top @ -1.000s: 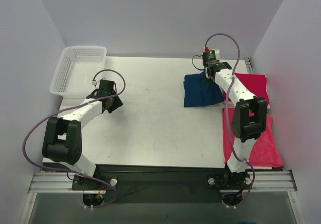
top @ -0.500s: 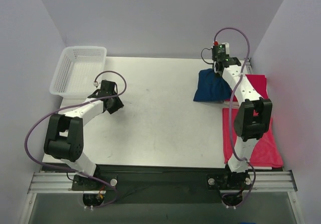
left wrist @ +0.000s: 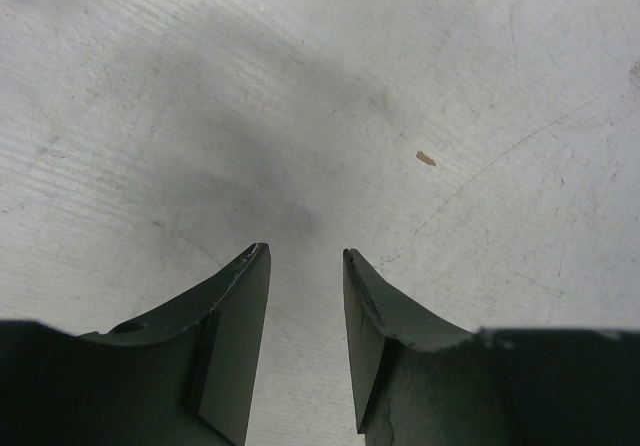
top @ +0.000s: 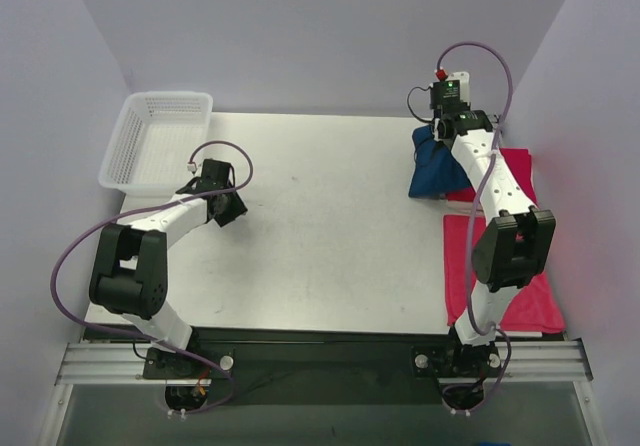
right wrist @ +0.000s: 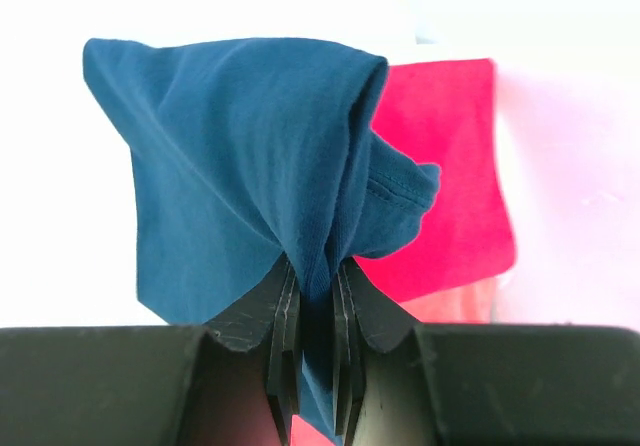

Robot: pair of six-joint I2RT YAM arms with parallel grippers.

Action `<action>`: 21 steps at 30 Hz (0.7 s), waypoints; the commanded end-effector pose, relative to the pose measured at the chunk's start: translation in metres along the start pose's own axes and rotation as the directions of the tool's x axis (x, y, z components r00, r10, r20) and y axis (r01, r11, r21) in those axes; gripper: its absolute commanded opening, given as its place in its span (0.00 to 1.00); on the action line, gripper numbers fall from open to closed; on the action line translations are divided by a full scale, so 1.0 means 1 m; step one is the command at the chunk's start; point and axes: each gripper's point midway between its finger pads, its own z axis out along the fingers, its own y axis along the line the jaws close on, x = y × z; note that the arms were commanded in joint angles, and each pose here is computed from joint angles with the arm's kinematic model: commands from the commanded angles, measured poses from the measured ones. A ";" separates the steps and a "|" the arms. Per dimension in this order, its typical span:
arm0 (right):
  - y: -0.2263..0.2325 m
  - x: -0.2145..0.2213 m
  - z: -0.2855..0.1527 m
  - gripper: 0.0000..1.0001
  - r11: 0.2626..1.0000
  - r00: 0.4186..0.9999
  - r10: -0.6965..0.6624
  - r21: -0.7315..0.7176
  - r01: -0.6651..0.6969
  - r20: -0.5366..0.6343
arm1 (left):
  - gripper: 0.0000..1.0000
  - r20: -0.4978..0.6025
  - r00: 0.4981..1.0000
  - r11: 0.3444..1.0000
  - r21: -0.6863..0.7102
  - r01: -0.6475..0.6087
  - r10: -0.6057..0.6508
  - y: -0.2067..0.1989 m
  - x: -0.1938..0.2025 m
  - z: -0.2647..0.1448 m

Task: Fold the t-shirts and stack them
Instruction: Put the neatly folded tshirt into the corner of the board with the right arm

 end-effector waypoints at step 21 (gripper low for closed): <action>-0.110 0.000 0.009 0.00 0.940 0.995 0.095 0.330 -0.085 -0.014 | 0.46 0.049 0.999 0.999 0.044 -0.022 0.020 -0.019 -0.017 -0.006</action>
